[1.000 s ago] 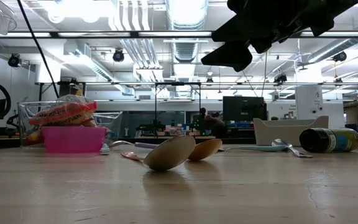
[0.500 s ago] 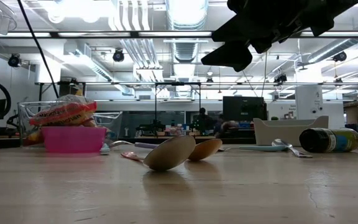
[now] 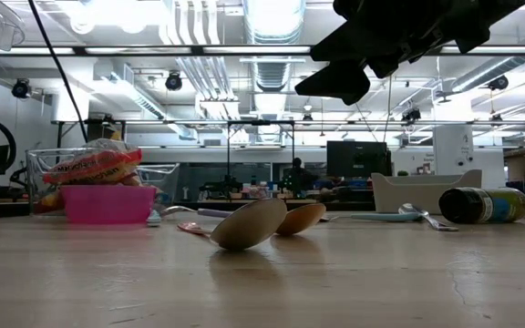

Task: Pick & Place Food Item
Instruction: Put the red seasoning can into the white bin, then put the black seasoning bottle into the white bin

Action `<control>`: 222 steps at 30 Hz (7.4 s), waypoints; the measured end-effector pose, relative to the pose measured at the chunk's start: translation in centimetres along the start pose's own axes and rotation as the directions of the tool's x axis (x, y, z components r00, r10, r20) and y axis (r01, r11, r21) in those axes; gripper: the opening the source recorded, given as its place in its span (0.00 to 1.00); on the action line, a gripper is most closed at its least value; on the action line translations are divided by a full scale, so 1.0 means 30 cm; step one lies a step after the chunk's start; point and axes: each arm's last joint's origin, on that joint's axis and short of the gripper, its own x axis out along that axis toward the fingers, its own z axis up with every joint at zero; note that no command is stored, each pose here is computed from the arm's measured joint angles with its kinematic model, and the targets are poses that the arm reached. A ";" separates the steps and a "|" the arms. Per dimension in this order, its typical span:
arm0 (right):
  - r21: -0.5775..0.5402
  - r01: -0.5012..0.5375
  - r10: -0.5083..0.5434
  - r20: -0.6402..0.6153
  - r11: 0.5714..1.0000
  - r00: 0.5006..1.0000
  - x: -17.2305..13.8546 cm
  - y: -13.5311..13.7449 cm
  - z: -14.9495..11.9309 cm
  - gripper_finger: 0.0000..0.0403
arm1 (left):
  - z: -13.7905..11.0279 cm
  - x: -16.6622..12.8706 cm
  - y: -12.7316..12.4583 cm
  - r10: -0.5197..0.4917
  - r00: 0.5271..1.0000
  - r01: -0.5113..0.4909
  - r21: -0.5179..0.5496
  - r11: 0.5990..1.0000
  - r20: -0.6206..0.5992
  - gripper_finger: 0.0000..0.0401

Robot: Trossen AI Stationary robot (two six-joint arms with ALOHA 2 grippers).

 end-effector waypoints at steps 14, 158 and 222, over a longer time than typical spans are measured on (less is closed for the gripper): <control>0.000 0.000 0.000 0.000 1.000 1.000 0.000 0.000 0.000 0.87 | 0.016 -0.032 0.002 -0.008 1.000 0.008 0.003 1.000 -0.020 0.84; -0.182 0.002 0.010 0.065 0.983 0.998 -0.006 0.003 0.023 0.87 | 0.804 -0.316 0.318 -0.910 0.345 -0.006 0.969 -0.248 -0.231 0.91; -0.226 0.239 -0.310 -0.853 0.944 0.420 -0.321 -0.041 -0.193 0.87 | 0.805 -0.315 0.319 -0.908 0.349 -0.010 0.968 -0.249 -0.230 0.91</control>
